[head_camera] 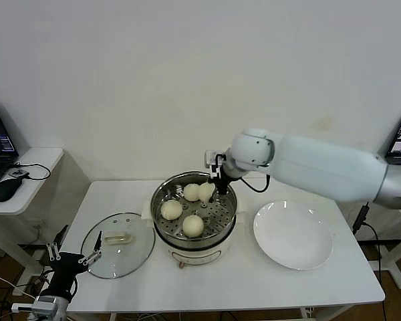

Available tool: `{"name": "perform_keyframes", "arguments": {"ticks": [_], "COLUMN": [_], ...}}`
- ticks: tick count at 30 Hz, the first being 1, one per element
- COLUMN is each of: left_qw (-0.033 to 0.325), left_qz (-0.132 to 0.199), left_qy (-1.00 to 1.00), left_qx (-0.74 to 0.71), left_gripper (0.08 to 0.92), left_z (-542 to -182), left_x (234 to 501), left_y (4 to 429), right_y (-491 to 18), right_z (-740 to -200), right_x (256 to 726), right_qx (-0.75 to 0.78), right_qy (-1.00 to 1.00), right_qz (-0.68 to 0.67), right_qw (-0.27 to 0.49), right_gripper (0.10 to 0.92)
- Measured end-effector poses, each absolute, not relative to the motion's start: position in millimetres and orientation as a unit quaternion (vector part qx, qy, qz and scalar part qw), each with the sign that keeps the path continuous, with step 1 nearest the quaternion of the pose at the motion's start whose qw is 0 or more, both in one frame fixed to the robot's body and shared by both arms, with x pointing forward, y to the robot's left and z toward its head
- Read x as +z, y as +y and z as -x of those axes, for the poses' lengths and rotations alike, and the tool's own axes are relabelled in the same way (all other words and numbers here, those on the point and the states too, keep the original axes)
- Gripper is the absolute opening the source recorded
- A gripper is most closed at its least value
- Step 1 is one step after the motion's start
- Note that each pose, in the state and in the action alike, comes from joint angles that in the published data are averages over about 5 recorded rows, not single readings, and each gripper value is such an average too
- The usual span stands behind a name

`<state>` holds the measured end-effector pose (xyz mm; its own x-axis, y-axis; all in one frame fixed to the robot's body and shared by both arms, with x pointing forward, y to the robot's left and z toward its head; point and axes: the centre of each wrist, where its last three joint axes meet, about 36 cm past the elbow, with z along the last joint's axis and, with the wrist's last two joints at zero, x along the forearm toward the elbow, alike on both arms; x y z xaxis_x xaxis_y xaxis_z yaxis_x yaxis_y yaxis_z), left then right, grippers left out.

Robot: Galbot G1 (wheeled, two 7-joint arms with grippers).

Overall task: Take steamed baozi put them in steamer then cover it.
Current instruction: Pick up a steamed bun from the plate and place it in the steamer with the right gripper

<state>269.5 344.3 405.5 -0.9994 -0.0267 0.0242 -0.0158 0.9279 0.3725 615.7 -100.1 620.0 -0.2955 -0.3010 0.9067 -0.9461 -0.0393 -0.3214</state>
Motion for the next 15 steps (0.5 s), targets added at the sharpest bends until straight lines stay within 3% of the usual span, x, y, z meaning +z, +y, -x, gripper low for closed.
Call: {"name": "perform_keyframes", "arguments": {"ticks": [15], "left_qw": [0.015], "left_qz": [-0.012], "left_qy": [-0.982], "left_qx": [-0.188], "left_gripper": [0.823], "left_z": [-269.7], "left_x": [404.1], "left_y": [345.7], "right_y": [-99.0], "right_z": [-617.5], "right_x": [580.6], "right_qx": [0.525], "right_qy": [-0.609], "right_qz": [-0.487], "right_qw": [0.341], "right_gripper": [0.577]}}
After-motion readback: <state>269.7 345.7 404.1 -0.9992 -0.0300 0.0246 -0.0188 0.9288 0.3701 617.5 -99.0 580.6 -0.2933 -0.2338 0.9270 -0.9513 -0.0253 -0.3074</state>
